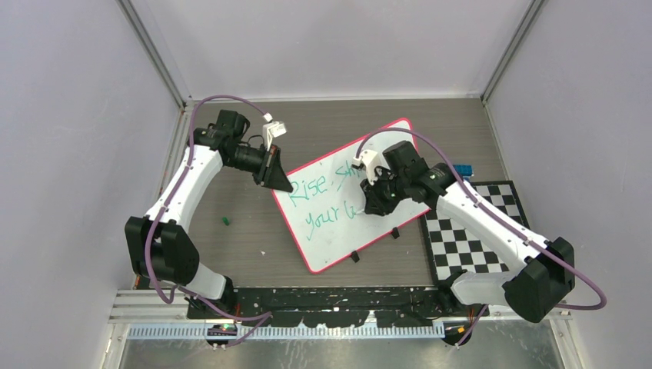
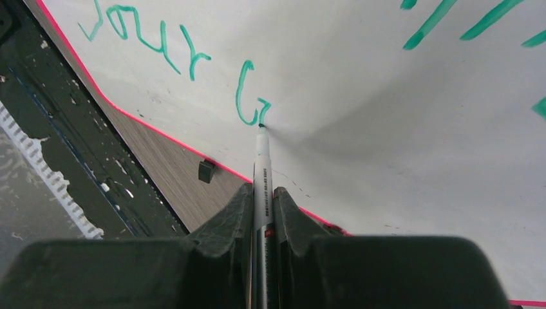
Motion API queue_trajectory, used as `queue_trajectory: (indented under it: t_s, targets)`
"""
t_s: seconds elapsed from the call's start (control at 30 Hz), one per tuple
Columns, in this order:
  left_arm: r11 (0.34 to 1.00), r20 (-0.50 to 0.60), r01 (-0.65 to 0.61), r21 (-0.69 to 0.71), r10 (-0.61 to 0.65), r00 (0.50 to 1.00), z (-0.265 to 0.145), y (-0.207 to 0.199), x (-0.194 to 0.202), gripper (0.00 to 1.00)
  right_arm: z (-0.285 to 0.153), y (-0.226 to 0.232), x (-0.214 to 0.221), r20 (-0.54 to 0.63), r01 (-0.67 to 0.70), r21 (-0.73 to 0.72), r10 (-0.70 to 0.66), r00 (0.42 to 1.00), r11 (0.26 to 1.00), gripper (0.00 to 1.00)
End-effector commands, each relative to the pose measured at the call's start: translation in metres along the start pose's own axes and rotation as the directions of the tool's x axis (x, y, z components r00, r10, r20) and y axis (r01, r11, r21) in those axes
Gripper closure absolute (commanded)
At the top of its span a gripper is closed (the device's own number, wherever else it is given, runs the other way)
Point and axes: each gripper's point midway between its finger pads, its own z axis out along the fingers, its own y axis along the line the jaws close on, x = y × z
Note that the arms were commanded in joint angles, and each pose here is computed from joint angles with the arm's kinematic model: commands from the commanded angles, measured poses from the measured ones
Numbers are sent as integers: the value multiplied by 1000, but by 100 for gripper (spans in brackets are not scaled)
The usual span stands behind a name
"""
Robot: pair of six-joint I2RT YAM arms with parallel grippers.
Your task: Write a sentence on the whiteboard
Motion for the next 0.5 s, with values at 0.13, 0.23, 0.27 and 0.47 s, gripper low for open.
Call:
queue_trajectory:
  t_s: [0.13, 0.23, 0.27, 0.47]
  targets:
    - [1000, -60, -21, 5, 21, 998, 12, 3, 12, 100, -11, -10, -9, 30, 49, 60, -51, 998, 997, 100]
    - [1000, -61, -19, 5, 20, 998, 12, 2, 12, 100, -20, -6, -22, 57, 55, 51, -58, 997, 997, 100]
    - [1000, -61, -20, 5, 20, 998, 12, 2, 12, 100, -23, -4, -26, 65, 55, 42, -58, 996, 998, 100]
    - [1000, -61, -20, 5, 20, 998, 12, 2, 12, 100, -28, 2, -38, 91, 55, 17, -56, 994, 998, 100]
